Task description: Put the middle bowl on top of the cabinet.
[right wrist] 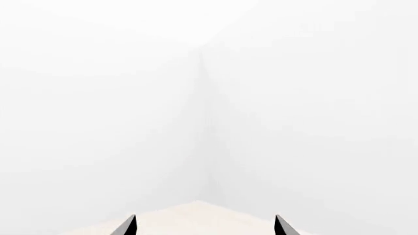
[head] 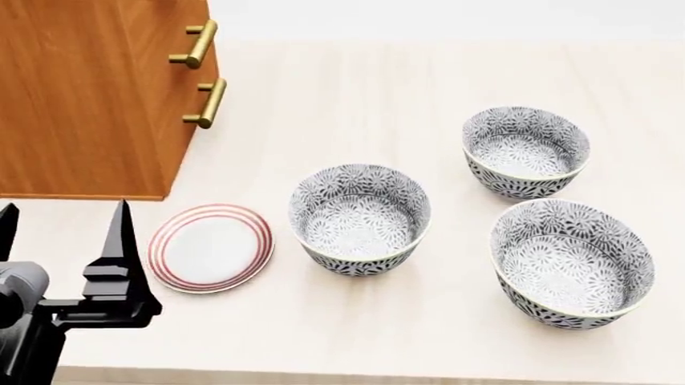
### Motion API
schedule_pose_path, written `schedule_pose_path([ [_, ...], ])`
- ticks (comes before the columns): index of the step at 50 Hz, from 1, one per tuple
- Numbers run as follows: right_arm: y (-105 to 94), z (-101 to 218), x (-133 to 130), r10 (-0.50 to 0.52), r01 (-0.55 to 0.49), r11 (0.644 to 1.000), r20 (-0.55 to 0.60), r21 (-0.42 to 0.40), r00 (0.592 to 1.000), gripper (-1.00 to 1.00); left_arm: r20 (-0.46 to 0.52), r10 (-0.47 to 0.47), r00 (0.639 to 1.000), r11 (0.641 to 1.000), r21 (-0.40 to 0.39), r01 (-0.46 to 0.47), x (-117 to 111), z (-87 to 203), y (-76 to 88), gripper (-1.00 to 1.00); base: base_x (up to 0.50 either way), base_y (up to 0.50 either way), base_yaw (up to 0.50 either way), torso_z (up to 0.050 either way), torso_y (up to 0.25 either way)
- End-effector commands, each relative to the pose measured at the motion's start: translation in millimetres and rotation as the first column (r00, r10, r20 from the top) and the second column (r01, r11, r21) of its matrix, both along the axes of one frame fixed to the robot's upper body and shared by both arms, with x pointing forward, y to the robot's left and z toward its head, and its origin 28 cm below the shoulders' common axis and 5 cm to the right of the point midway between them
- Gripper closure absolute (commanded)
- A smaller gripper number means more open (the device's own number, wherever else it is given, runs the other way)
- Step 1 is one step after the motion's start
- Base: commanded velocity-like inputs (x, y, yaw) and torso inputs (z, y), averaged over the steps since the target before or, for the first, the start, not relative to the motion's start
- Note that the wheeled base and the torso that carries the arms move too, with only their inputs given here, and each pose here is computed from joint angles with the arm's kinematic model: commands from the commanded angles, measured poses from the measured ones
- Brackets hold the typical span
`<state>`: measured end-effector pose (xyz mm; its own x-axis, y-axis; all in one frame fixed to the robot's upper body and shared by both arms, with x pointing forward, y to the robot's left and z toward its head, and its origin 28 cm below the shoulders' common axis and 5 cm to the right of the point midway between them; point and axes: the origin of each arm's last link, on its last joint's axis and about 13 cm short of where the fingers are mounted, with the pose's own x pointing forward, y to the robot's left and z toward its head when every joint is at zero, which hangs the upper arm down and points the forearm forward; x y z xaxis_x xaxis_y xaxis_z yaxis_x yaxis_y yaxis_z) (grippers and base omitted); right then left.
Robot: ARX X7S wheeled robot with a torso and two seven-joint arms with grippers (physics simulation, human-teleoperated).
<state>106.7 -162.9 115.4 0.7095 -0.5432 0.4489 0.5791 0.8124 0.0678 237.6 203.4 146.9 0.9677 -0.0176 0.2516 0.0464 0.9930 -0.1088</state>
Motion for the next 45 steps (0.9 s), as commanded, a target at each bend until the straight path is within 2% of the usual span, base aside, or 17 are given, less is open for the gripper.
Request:
schedule_pose_path([
  [1,0.0,0.6,0.4,-0.012,0.012,1.000,-0.019,-0.017,1.000,-1.00,-0.003,-0.002,1.000,1.000,-0.006,0.002,-0.4,-0.2,-0.5,-1.00,0.00,0.14,0.00,0.000,0.000],
  [7,-0.5,0.5,-0.1,0.006,-0.006,1.000,0.009,0.013,1.000,-1.00,-0.003,-0.005,1.000,1.000,-0.008,0.005,-0.2,-0.1,-0.7,-1.00,0.00,0.05,0.00,0.000,0.000],
  [13,-0.1,0.7,0.3,0.009,-0.009,1.000,0.011,0.007,1.000,-1.00,0.000,-0.003,1.000,1.000,-0.014,0.003,-0.4,1.8,-0.2,-1.00,0.09,0.00,0.00,0.000,0.000],
  [28,-1.2,-1.0,2.3,-0.007,0.007,1.000,-0.006,0.010,1.000,-1.00,-0.001,-0.002,1.000,1.000,-0.017,0.002,0.4,3.9,-0.6,-1.00,0.48,0.00,0.00,0.000,0.000],
  [45,-1.7,0.4,-0.5,-0.017,0.016,1.000,-0.027,-0.007,1.000,-1.00,-0.008,-0.007,1.000,1.000,-0.020,0.007,-1.4,2.1,-1.8,-1.00,0.00,0.03,0.00,0.000,0.000],
])
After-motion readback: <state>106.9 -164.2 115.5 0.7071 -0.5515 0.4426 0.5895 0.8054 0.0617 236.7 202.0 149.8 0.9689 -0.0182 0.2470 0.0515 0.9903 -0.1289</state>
